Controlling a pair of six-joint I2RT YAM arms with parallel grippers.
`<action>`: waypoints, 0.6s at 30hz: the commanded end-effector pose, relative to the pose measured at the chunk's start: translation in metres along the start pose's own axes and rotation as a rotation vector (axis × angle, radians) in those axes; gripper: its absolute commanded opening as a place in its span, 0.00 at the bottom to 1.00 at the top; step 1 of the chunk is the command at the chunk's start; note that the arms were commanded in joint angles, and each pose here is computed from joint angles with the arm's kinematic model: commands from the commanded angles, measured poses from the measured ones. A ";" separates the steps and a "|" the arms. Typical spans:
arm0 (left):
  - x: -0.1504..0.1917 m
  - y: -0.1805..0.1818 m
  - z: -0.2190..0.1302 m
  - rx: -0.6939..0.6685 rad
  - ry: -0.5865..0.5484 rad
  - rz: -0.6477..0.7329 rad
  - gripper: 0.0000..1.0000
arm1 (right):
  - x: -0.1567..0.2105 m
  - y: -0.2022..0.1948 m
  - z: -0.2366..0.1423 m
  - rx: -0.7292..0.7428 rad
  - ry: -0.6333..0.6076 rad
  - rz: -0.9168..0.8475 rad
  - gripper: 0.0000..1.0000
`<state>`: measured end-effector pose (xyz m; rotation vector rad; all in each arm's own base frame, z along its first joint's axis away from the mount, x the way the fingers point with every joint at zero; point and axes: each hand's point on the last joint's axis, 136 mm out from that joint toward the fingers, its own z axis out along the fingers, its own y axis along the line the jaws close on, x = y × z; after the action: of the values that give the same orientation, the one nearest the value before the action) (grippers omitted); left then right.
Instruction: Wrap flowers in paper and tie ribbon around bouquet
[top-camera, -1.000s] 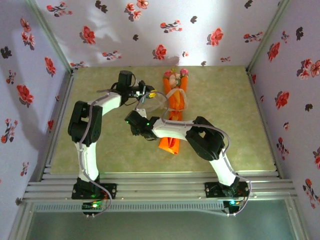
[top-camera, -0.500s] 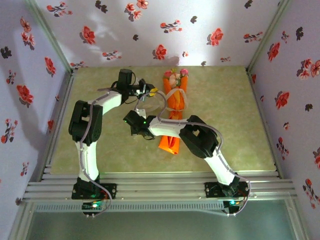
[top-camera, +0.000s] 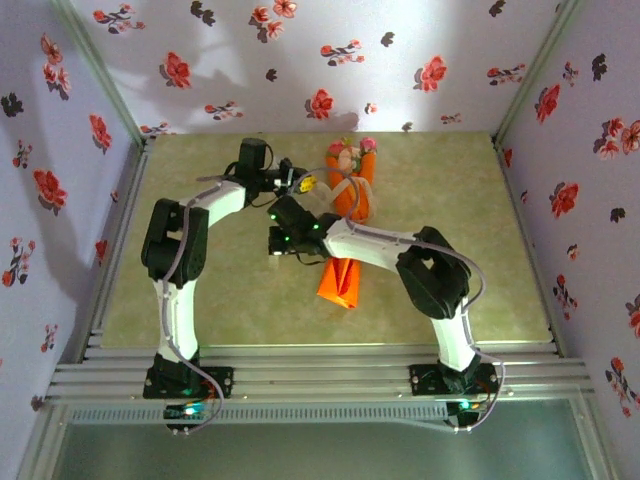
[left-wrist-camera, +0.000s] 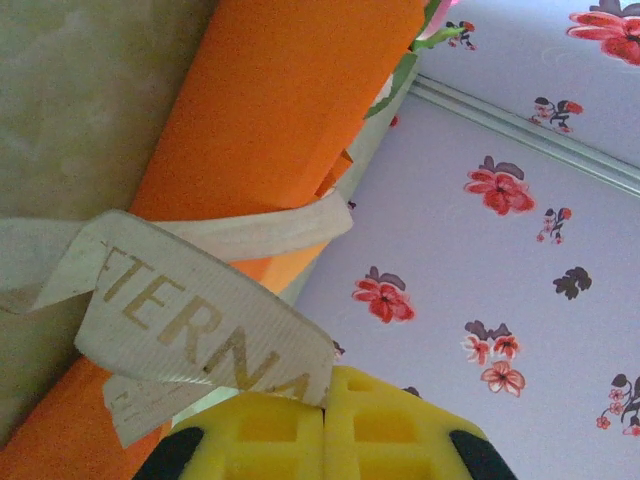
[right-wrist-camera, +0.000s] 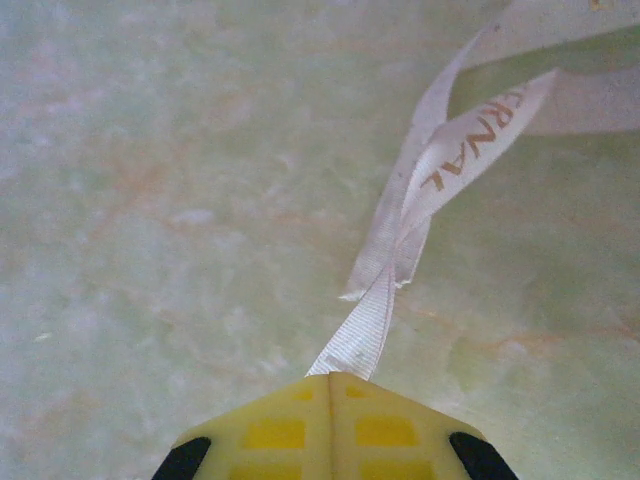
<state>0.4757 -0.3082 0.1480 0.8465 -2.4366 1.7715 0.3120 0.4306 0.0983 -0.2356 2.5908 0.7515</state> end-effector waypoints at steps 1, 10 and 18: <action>-0.004 -0.011 -0.001 0.023 0.006 -0.003 0.00 | 0.020 0.010 -0.007 -0.103 0.094 0.012 0.00; -0.005 -0.013 -0.003 0.026 -0.006 -0.003 0.00 | -0.007 0.015 -0.081 -0.146 -0.011 -0.041 0.00; -0.005 -0.017 -0.003 0.030 -0.025 0.010 0.00 | -0.058 0.017 -0.179 -0.209 -0.186 -0.062 0.00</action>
<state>0.4784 -0.3079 0.1487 0.8725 -2.4303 1.7706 0.2929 0.3665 0.2511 -0.2732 2.3444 0.9971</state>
